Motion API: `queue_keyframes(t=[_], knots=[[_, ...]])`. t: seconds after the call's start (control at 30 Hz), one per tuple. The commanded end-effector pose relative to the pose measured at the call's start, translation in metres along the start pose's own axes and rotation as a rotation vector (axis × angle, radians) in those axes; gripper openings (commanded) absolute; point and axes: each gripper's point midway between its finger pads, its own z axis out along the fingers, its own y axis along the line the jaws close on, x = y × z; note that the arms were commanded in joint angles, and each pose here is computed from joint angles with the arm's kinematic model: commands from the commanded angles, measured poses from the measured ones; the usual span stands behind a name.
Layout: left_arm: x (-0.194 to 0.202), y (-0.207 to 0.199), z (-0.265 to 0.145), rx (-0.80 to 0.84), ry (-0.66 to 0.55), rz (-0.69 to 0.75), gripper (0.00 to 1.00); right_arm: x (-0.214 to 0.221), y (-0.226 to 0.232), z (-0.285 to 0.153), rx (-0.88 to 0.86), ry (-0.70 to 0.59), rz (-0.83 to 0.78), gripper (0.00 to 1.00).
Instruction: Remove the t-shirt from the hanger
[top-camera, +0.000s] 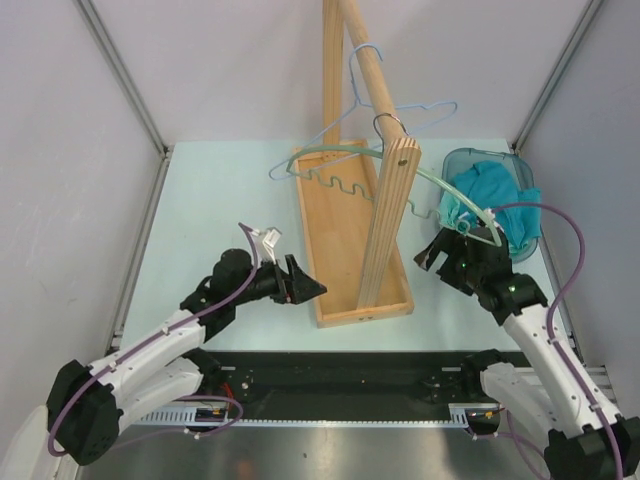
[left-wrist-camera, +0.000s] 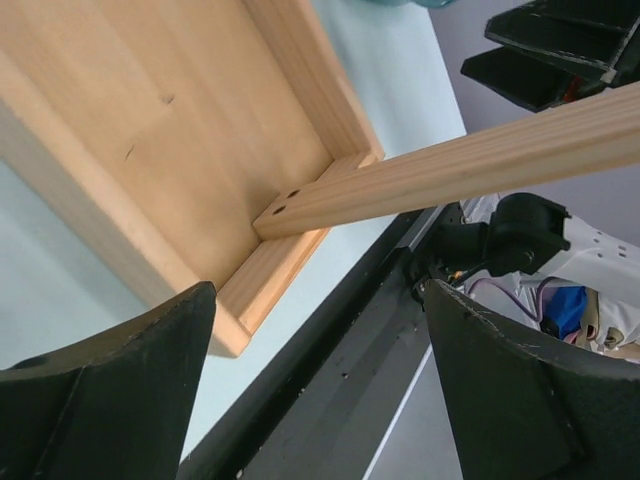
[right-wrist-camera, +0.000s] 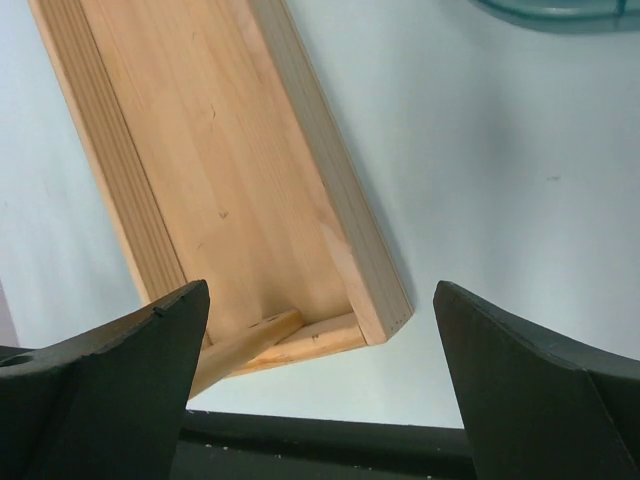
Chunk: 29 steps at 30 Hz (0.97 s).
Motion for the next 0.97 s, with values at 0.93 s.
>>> queue_keyframes(t=[0.93], knots=[[0.053,-0.022,-0.057,0.436,-0.232,0.049,0.95,0.091,0.052,-0.022,-0.726,-0.076,0.118,1.00]])
